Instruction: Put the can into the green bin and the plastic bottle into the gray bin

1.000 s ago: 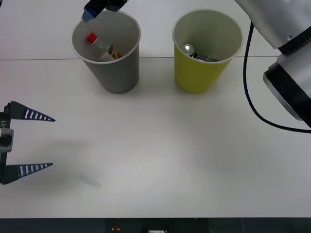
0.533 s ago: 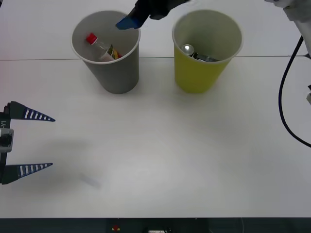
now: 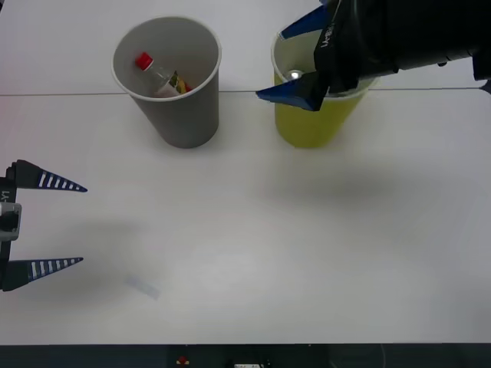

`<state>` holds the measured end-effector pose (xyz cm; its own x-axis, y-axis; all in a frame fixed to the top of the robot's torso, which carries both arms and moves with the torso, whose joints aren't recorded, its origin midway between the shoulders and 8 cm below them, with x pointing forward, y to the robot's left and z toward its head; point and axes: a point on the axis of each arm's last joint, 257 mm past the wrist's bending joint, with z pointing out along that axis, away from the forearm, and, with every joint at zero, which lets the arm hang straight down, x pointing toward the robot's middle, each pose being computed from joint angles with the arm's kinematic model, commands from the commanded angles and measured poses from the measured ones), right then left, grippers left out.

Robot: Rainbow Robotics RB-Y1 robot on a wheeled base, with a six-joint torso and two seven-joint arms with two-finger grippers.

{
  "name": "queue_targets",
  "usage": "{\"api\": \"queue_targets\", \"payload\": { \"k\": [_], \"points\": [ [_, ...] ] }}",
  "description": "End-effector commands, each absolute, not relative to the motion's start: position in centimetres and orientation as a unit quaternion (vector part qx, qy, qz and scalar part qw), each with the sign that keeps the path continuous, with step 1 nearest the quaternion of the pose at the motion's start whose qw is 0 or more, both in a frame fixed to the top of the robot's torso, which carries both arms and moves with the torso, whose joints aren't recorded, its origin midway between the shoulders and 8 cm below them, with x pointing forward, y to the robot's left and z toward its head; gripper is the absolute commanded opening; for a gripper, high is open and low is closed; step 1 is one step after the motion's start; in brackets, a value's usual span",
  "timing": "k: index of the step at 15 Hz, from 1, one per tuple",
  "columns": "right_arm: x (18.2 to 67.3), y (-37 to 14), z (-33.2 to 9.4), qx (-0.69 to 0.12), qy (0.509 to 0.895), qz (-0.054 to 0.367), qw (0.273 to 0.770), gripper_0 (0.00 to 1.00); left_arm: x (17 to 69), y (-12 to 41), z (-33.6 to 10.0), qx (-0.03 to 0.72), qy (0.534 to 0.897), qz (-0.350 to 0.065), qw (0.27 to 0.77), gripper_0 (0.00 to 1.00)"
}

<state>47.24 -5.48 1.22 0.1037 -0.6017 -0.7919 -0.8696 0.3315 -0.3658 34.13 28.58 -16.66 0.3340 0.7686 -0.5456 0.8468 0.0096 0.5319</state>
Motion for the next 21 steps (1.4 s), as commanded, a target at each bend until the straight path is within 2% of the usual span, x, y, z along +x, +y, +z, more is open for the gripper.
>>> {"api": "queue_targets", "payload": {
  "k": [1,8,16,21],
  "points": [
    [44.7,-8.5,-0.7,-0.576,0.645,0.153,0.478,1.0,34.1,28.6,-16.7,0.702,0.575,-0.047,0.417,1.0],
    [40.0,-16.1,-5.1,-0.616,0.622,0.169,0.453,1.0,34.1,28.6,-16.7,0.702,0.575,-0.047,0.417,1.0],
    [37.9,-21.9,-10.6,-0.648,0.609,0.123,0.44,1.0,34.1,28.6,-16.7,0.702,0.575,-0.047,0.417,1.0],
    [37.1,-24.0,-12.9,-0.652,0.626,0.107,0.414,1.0,34.1,28.6,-16.7,0.702,0.575,-0.047,0.417,1.0]
  ]
}}
